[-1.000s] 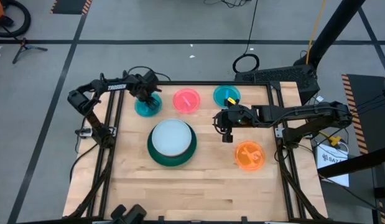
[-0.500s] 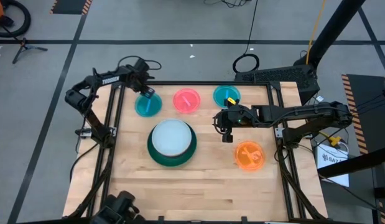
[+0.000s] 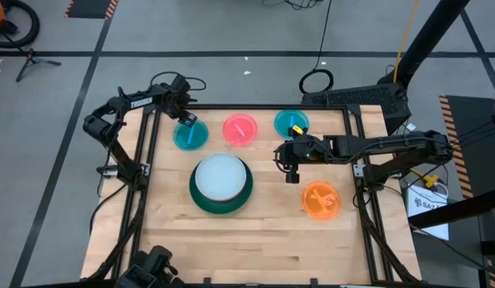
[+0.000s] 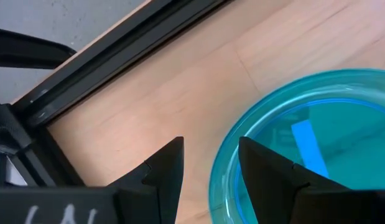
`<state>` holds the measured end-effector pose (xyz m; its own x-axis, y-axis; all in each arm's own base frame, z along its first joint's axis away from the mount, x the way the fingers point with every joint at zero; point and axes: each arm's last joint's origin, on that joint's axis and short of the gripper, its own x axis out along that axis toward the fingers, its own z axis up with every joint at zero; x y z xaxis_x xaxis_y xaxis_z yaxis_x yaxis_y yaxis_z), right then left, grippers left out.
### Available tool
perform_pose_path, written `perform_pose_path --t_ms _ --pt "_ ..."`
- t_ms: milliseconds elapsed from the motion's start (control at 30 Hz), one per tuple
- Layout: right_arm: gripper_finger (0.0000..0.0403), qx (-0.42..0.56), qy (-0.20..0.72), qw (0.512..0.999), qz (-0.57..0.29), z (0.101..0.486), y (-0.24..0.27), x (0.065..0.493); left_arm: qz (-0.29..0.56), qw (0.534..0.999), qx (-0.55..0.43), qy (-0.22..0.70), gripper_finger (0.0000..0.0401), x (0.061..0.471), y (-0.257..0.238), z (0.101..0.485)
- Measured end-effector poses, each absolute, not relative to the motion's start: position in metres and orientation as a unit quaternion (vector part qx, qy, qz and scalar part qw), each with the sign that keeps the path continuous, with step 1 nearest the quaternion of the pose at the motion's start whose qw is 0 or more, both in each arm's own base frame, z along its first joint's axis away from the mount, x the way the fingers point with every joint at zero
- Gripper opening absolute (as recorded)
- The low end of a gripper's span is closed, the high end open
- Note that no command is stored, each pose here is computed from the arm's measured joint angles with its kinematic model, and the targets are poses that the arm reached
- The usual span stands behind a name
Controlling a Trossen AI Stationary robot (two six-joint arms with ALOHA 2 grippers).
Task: Stack plastic plates
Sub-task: Stack the left light blue plate on top of the blue plate
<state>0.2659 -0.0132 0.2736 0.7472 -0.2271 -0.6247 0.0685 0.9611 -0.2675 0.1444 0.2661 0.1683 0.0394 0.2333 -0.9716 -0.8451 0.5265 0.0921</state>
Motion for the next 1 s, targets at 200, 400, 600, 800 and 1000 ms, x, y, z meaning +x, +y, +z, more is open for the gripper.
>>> perform_pose_path --t_ms 200,400,600,800,1000 --pt "0.0122 -0.114 0.347 0.928 -0.080 0.2736 -0.0132 0.2659 0.402 0.667 -0.272 0.566 0.0161 0.1443 0.2655 0.1679" --pt "0.0122 -0.114 0.347 0.928 -0.080 0.2736 -0.0132 0.2659 0.403 0.666 -0.274 0.565 0.0161 0.1442 0.2654 0.1678" --pt "0.0122 -0.114 0.347 0.928 -0.080 0.2735 -0.0132 0.2659 0.406 0.665 -0.277 0.563 0.0161 0.1442 0.2653 0.1677" --pt "0.0122 -0.114 0.347 0.928 -0.080 0.2735 -0.0132 0.2659 0.408 0.664 -0.280 0.562 0.0161 0.1442 0.2653 0.1677" --pt "0.0122 -0.114 0.347 0.928 -0.080 0.2736 -0.0132 0.2659 0.407 0.668 -0.276 0.559 0.0161 0.1476 0.2645 0.1679"
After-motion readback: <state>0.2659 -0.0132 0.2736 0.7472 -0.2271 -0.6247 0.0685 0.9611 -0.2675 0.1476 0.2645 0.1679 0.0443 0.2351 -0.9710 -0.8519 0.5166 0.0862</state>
